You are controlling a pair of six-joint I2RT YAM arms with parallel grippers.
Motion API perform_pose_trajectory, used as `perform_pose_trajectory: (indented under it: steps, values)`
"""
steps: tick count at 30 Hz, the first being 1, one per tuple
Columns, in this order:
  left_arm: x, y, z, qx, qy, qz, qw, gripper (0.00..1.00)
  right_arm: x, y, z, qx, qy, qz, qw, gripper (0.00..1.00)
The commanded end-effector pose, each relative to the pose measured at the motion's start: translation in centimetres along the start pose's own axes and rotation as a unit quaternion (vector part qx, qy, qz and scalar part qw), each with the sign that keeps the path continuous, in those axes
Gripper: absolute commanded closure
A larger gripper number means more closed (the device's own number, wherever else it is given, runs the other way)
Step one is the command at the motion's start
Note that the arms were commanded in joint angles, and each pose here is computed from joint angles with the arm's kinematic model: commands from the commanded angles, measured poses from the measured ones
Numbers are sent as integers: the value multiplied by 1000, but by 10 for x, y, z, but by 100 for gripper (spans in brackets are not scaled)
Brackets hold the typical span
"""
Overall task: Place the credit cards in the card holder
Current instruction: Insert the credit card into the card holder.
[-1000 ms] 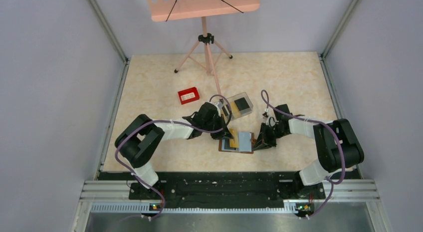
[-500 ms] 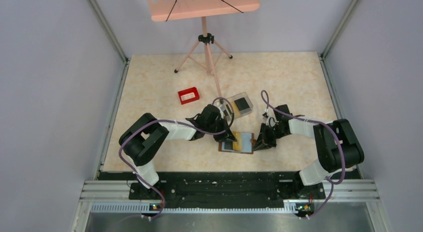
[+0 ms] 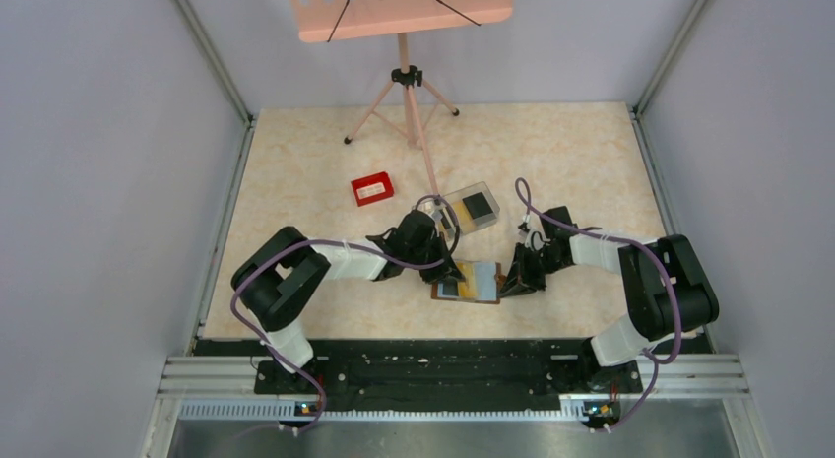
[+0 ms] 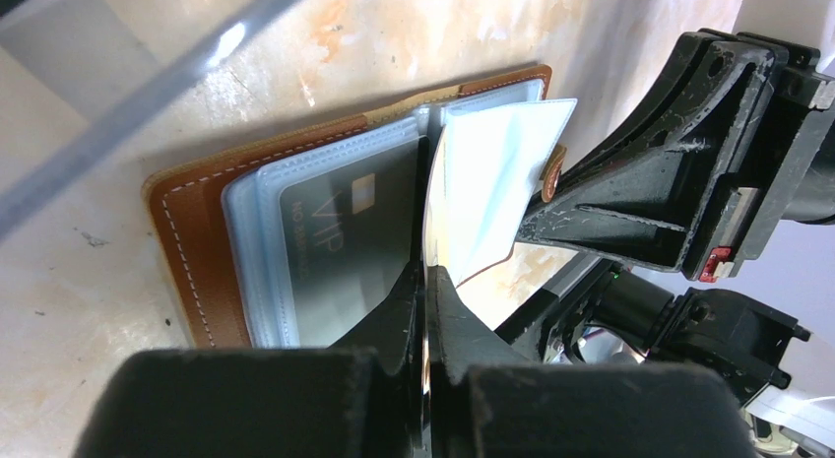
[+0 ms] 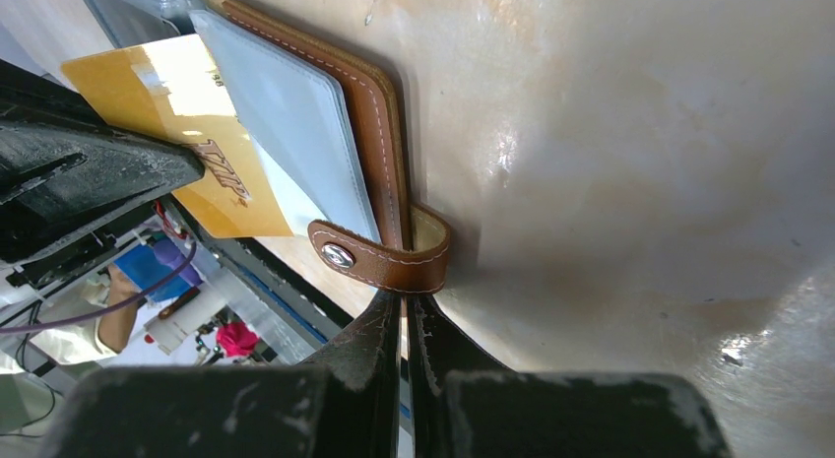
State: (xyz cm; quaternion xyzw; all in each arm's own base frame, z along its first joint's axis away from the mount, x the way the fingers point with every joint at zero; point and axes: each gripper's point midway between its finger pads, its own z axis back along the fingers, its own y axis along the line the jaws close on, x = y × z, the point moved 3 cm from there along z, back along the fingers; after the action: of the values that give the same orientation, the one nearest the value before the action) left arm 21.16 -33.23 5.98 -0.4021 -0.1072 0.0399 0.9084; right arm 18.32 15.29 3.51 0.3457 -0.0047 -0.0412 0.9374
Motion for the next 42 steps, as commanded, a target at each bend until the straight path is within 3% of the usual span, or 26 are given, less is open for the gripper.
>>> perform_pose_trajectory:
  steps: [1,22,29,36,42]
  values:
    - [0,-1,9,39,-20,-14,999,100,-7,-9,-2,-24,0,7,1000,100]
    - [-17,-7,-16,-13,56,-10,998,100,-6,-10,-4,-24,4,7,1000,100]
    - [-18,4,-17,43,82,-37,995,83,-4,-10,-3,-27,3,8,1000,100]
    - [-9,8,-7,112,78,-89,987,55,0,-9,-2,-33,4,12,999,100]
    - [1,8,2,151,72,-121,978,51,4,-9,-1,-40,1,13,999,100]
